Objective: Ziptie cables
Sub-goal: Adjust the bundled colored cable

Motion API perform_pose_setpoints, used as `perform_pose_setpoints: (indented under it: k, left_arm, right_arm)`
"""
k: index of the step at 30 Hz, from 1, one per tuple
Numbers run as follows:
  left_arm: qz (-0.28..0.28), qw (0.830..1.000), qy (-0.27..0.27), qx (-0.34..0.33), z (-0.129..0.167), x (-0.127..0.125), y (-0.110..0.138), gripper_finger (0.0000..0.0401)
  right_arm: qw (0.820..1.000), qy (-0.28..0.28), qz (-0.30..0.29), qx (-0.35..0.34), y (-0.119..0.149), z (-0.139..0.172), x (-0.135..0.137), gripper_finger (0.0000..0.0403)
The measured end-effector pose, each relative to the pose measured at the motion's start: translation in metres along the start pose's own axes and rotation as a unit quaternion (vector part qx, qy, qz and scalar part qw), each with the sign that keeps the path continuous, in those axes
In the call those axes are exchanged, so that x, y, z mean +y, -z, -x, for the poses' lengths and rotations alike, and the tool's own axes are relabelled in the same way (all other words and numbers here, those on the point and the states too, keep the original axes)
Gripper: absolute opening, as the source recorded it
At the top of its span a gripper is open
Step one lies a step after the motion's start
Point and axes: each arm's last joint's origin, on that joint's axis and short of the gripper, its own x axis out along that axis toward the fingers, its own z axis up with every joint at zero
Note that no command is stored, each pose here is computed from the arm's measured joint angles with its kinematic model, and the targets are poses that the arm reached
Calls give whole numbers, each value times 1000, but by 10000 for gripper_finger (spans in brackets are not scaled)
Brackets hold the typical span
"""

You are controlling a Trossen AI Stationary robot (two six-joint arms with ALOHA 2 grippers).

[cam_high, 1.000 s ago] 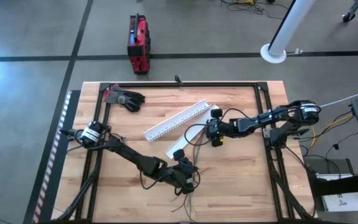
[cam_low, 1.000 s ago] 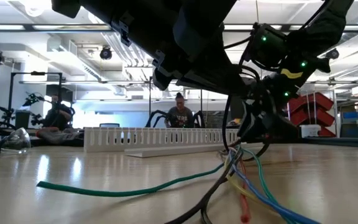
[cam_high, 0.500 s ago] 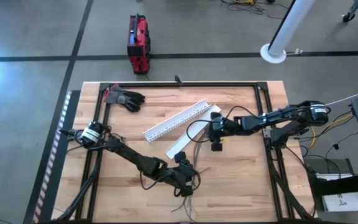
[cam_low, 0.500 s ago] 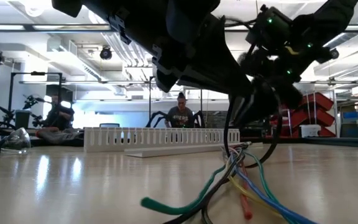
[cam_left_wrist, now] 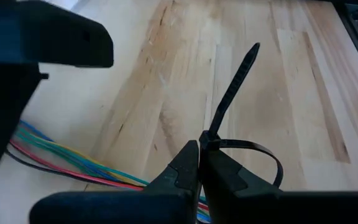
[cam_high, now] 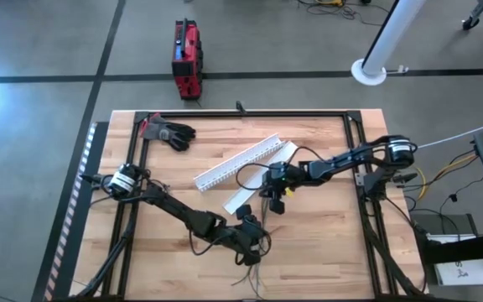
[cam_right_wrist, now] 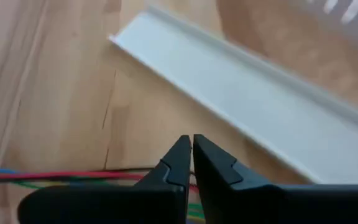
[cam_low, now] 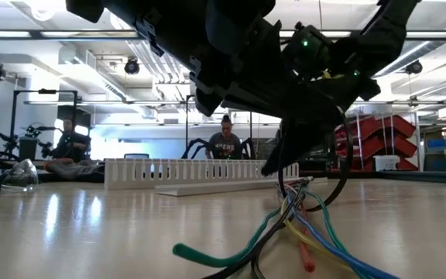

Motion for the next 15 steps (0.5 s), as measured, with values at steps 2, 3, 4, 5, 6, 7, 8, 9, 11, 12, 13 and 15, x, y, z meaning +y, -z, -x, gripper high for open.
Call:
perform_pose_setpoints:
  k: [2, 3, 4, 5, 6, 7, 8, 9, 11, 12, 13, 15]
  left_arm:
    - [-1, 1000, 3, 3, 0, 0, 0, 0]
    - [-2, 1000, 8, 6, 0, 0, 0, 0]
    - [-2, 1000, 19, 11, 0, -1, 1, 0]
    - [-4, 999, 31, 16, 1, -2, 1, 0]
    - [-4, 999, 43, 20, 1, -2, 0, 0]
    - [-3, 998, 53, 22, 2, -3, 0, 0]
    - [-2, 998, 60, 23, 3, -3, -1, 0]
    - [-2, 998, 65, 24, 3, -4, -1, 0]
    - [-2, 998, 66, 25, 3, -4, -1, 0]
    - [-3, 998, 66, 25, 3, -4, -1, 0]
    - [-3, 997, 66, 25, 3, -4, -1, 0]
    - [-2, 998, 66, 24, 3, -4, -1, 0]
  right_arm:
    - [1000, 1, -7, 24, 4, -4, 1, 2]
    - [999, 2, -9, 39, 7, -6, 1, 1]
    - [999, 3, -14, 51, 9, -7, 3, 2]
    - [998, 4, -16, 63, 10, -7, 5, 2]
    - [997, 3, -17, 75, 12, -7, 7, 2]
    - [996, 5, -16, 84, 14, -6, 10, 1]
    - [995, 4, -14, 96, 15, -4, 13, 1]
    - [994, 3, -11, 107, 17, -2, 17, 1]
    - [993, -1, -3, 119, 19, 2, 25, 0]
    - [992, -4, 0, 125, 19, 5, 29, 0]
    - [992, -10, 3, 129, 20, 8, 32, 0]
    - [991, -21, 7, 132, 20, 12, 37, 0]
